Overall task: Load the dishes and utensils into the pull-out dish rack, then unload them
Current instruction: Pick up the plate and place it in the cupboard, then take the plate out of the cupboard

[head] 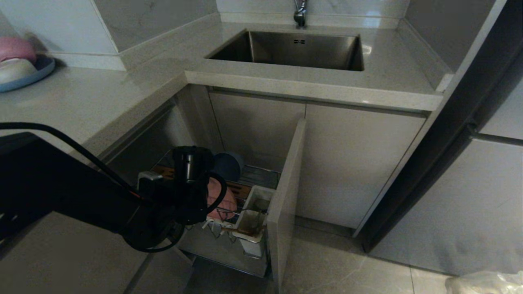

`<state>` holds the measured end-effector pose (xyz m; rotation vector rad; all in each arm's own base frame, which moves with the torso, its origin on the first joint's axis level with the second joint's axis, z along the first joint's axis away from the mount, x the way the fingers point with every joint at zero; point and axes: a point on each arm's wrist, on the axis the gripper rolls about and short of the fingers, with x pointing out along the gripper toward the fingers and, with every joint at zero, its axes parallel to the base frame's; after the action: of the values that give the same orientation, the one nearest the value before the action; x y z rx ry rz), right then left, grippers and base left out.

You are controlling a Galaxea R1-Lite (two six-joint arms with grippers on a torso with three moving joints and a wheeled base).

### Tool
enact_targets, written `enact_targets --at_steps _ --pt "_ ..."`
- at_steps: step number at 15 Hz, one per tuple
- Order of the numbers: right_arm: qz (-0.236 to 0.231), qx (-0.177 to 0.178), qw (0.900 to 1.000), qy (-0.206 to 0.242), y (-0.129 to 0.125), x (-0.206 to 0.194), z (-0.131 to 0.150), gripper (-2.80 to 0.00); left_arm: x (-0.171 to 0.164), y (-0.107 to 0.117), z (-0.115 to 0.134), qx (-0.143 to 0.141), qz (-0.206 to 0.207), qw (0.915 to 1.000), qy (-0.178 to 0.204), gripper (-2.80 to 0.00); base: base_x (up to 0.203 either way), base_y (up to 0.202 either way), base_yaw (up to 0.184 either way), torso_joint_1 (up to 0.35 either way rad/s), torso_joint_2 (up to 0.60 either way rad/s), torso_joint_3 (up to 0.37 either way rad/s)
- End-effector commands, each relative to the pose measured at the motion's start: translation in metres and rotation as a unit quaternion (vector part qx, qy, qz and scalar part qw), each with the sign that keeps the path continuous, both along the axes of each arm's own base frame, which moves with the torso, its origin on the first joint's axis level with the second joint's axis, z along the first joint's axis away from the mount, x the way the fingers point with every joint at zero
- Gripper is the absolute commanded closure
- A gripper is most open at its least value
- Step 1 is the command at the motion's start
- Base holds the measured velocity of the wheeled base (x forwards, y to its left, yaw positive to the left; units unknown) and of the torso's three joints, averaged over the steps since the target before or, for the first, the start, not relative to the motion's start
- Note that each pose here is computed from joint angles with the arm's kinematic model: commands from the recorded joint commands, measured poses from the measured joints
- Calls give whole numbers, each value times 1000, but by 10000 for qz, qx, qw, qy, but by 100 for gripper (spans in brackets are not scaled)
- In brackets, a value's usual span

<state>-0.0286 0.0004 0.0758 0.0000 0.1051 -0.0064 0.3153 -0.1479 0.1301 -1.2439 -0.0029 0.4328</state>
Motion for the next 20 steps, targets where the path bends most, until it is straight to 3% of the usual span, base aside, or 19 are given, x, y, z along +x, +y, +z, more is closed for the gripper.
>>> enact_targets --at_steps 1,9,20 --pt "1 4 10000 4 0 0 0 0 0 0 2 -57 35 10000 -68 -280 0 0 0 0 0 0" --pt "2 -4 10000 4 0 0 0 0 -6 1 13 -28 -6 9999 -100 -280 0 0 0 0 0 0" --pt "2 -4 10000 4 0 0 0 0 -59 10 71 -7 -303 9995 -40 -280 0 0 0 0 0 0"
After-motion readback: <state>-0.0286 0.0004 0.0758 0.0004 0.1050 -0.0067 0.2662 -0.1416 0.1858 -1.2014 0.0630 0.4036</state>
